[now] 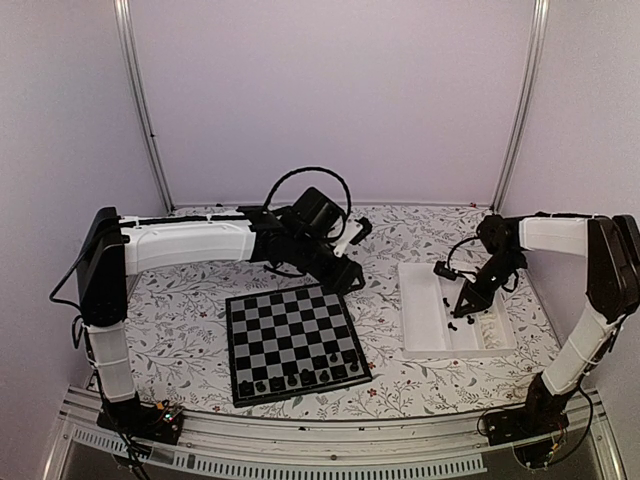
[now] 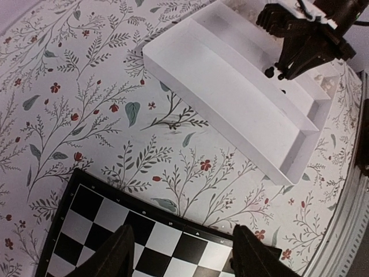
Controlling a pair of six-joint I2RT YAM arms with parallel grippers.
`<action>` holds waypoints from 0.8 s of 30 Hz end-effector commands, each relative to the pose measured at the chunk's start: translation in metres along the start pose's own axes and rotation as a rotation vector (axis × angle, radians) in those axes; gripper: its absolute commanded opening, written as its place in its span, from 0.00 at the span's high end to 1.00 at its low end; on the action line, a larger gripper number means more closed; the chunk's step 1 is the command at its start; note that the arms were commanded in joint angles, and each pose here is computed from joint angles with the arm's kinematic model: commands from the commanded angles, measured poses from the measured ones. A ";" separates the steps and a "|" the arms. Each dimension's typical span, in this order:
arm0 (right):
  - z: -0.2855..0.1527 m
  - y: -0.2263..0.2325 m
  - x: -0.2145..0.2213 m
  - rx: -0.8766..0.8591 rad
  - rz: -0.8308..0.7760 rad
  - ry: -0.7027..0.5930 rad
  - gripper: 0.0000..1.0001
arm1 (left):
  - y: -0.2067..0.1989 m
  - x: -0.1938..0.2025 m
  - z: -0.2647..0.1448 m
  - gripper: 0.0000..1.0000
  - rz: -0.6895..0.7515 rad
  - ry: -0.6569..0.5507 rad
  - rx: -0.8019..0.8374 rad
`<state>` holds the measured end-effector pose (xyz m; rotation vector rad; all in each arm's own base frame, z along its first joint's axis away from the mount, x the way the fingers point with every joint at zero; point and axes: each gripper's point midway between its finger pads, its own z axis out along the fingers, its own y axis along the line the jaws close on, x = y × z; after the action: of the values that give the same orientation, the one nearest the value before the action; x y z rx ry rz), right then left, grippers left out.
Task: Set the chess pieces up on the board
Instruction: Pick up the chess piece from the storage box, then place the chess piece on the chessboard.
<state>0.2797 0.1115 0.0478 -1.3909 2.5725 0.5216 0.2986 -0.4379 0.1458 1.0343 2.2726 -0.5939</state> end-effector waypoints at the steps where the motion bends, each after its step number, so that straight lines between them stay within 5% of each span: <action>1: -0.017 0.007 -0.020 -0.016 -0.004 -0.112 0.83 | -0.004 -0.025 0.002 0.40 -0.040 -0.089 0.052; 10: -0.070 0.045 -0.077 -0.129 -0.111 -0.416 0.83 | -0.047 -0.096 0.010 0.48 -0.277 -0.331 0.480; 24: -0.098 0.059 -0.099 -0.169 -0.137 -0.551 0.83 | -0.097 -0.111 0.047 0.53 -0.349 -0.312 0.779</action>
<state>0.2827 0.1751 0.1653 -1.2570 2.0825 0.9198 0.3133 -0.5651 0.1687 0.7189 2.0719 -1.6047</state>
